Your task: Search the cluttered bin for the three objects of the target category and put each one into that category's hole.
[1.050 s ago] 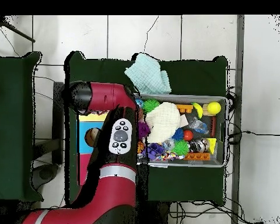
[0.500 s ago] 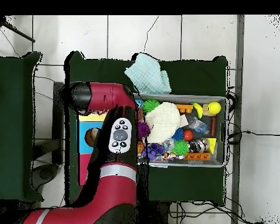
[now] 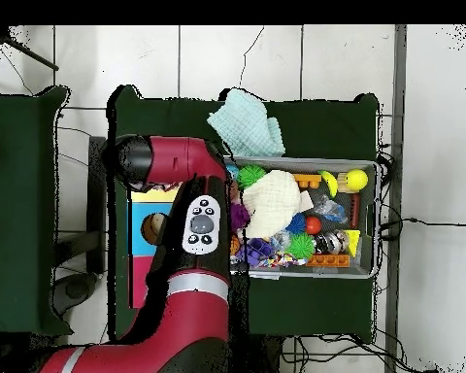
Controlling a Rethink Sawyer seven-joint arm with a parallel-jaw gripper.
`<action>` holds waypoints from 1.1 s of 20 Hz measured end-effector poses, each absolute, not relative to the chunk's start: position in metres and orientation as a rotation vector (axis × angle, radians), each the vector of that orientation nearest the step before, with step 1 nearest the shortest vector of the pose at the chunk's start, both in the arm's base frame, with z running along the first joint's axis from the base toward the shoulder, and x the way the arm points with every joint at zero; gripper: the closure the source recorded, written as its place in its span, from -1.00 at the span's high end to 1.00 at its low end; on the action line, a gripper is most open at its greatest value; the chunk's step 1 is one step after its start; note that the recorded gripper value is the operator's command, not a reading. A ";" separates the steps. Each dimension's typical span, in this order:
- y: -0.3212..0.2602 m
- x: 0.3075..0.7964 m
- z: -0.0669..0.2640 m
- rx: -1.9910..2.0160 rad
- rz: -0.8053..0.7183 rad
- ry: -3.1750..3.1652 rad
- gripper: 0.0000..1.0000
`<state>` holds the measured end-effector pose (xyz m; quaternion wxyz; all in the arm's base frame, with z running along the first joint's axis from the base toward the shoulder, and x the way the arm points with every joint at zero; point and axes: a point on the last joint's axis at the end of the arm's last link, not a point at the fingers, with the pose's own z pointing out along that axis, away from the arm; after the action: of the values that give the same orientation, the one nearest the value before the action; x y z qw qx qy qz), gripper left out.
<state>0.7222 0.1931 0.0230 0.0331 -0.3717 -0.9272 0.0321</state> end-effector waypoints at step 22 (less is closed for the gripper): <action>0.184 0.730 0.069 -1.148 0.081 -2.763 -1.00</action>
<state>0.7303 0.1838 0.0694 0.0744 -0.3825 -0.9206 0.0269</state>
